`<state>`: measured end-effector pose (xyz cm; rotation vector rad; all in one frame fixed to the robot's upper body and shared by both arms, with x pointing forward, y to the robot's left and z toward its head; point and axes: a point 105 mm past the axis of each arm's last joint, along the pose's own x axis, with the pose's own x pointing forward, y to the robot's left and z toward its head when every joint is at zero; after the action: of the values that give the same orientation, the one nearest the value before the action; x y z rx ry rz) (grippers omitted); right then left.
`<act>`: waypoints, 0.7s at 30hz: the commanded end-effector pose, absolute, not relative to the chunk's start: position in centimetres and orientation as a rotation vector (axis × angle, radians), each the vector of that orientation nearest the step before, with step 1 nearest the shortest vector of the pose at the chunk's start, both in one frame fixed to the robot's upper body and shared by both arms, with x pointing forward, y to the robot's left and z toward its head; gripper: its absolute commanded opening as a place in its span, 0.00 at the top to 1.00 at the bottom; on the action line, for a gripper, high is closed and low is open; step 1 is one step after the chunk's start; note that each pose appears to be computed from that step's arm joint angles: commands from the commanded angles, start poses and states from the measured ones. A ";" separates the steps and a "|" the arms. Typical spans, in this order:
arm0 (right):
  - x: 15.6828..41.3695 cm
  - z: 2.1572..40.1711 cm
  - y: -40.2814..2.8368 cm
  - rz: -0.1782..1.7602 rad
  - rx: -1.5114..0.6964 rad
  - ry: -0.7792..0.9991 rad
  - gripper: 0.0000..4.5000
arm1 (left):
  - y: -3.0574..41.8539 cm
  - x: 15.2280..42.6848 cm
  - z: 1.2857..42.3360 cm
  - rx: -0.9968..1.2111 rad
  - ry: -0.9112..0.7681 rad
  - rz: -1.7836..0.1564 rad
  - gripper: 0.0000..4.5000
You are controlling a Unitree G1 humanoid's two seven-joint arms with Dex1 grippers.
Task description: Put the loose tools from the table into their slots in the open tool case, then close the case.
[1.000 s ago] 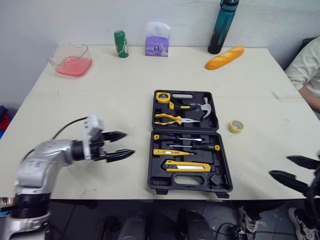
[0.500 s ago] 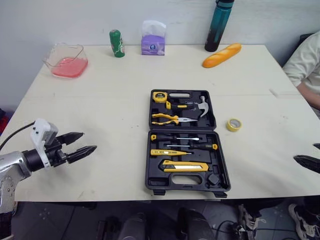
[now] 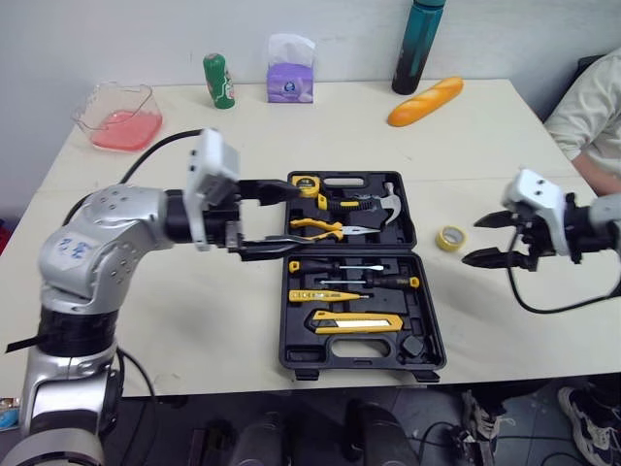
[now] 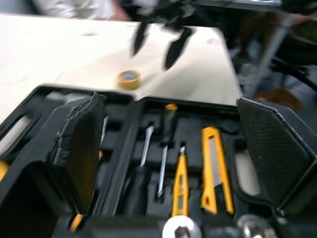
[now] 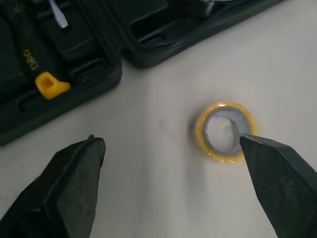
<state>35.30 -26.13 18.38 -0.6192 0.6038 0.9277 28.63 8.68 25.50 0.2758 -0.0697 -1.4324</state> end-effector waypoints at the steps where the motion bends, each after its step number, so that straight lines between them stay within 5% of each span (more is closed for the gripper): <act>1: 36.7 18.4 -26.3 0.909 -0.668 0.640 0.00 | 7.8 29.1 25.5 0.289 -0.101 -1.446 0.01; 16: 38.7 16.6 -25.0 0.928 -0.744 0.668 0.00 | 6.5 28.9 25.3 0.262 -0.135 -1.477 0.01; 21: 38.8 16.7 -25.2 0.918 -0.765 0.662 0.38 | 6.4 28.9 25.4 0.260 -0.142 -1.483 0.00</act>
<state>38.52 -25.11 15.30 -0.7442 0.7059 0.9320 29.32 6.56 24.35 0.2301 -0.0882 -1.4730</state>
